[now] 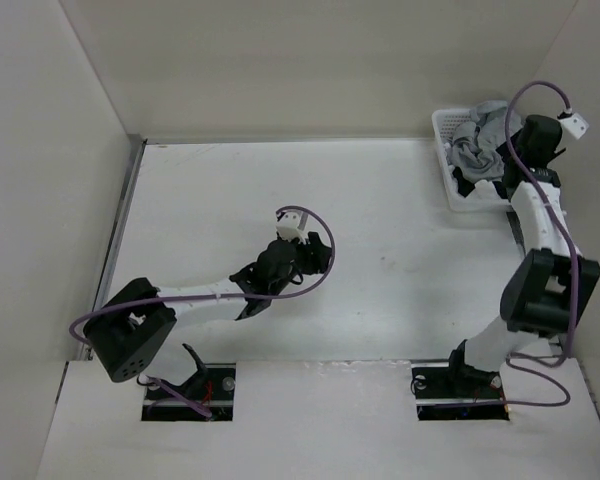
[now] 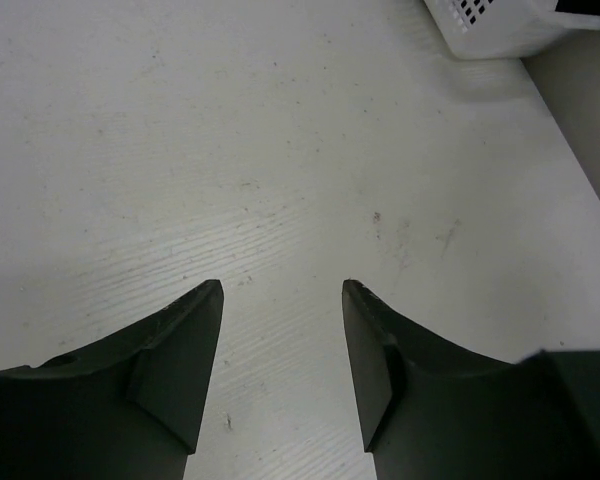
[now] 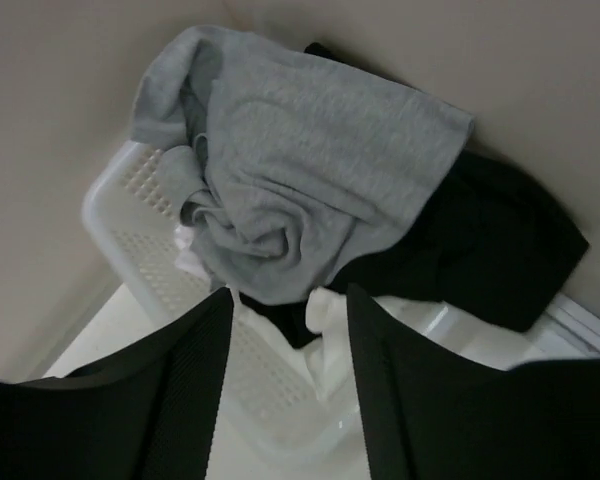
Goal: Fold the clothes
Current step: Grab the tank top from the pile
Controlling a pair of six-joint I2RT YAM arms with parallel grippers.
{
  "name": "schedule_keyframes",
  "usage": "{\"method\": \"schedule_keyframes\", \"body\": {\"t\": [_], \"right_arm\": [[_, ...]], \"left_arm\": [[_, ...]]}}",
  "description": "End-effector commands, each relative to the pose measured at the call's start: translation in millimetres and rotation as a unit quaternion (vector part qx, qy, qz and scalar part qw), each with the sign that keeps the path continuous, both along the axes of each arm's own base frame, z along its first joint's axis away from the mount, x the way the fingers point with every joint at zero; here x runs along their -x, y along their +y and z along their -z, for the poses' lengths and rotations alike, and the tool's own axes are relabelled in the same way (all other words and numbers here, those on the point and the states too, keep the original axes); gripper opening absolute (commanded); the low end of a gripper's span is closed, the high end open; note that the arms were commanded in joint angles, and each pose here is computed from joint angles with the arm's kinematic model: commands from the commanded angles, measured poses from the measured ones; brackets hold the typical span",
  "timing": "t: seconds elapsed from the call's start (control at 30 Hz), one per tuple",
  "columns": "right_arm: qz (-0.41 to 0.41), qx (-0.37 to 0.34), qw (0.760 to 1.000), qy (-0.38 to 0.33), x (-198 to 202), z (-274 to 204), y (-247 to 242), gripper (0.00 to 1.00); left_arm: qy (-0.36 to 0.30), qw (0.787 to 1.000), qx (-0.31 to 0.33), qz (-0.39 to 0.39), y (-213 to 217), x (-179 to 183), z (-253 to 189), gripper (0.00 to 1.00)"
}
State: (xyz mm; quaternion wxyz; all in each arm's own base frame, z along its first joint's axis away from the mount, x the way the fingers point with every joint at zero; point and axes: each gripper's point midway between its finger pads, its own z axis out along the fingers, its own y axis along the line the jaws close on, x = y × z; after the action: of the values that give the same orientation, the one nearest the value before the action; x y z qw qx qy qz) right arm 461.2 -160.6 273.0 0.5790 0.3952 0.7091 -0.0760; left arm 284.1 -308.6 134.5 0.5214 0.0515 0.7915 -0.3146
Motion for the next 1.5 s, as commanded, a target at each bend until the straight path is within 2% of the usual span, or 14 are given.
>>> {"method": "schedule_keyframes", "body": {"t": [0.0, 0.13, 0.3, 0.43, 0.57, 0.63, 0.73, 1.0, 1.13, 1.2, 1.3, 1.47], "right_arm": [[-0.077, -0.001, 0.997, -0.025, -55, -4, 1, 0.56], [-0.138, -0.021, 0.99, 0.001, -100, 27, 8, 0.55], [-0.128, -0.032, 0.991, 0.01, -124, 53, -7, 0.48], [-0.091, -0.034, 0.995, 0.013, -125, 62, -23, 0.48], [-0.095, -0.023, 0.995, 0.02, -130, 69, -24, 0.58], [-0.097, -0.024, 0.995, 0.025, -133, 72, -24, 0.57], [-0.096, -0.029, 0.995, 0.027, -136, 77, -24, 0.52], [-0.092, -0.037, 0.994, 0.051, -142, 92, -28, 0.54], [-0.09, -0.039, 0.994, 0.053, -143, 97, -29, 0.44], [-0.09, -0.038, 0.994, 0.053, -144, 98, -29, 0.28], [-0.091, -0.036, 0.994, 0.045, -145, 92, -27, 0.11], [-0.091, -0.027, 0.995, 0.015, -142, 64, -24, 0.0]], "left_arm": [[-0.002, 0.999, 0.045, 0.001, -1, -6, -10, 0.5], [0.008, 0.998, 0.057, 0.009, -2, -7, -7, 0.51], [0.011, 0.998, 0.057, 0.012, -4, -7, -4, 0.51], [0.012, 0.998, 0.057, 0.014, -5, -8, -3, 0.51], [0.014, 0.998, 0.058, 0.017, -6, -8, -3, 0.51], [0.016, 0.998, 0.06, 0.023, -8, -7, -1, 0.51], [0.018, 0.997, 0.065, 0.027, -10, -6, -2, 0.51], [0.018, 0.997, 0.066, 0.029, -11, -6, -2, 0.51], [0.019, 0.997, 0.066, 0.029, -11, -6, -1, 0.51], [0.02, 0.997, 0.066, 0.028, -11, -6, 0, 0.51], [0.021, 0.997, 0.065, 0.027, -10, -7, 1, 0.51], [0.022, 0.997, 0.065, 0.026, -10, -8, 1, 0.51]]}}
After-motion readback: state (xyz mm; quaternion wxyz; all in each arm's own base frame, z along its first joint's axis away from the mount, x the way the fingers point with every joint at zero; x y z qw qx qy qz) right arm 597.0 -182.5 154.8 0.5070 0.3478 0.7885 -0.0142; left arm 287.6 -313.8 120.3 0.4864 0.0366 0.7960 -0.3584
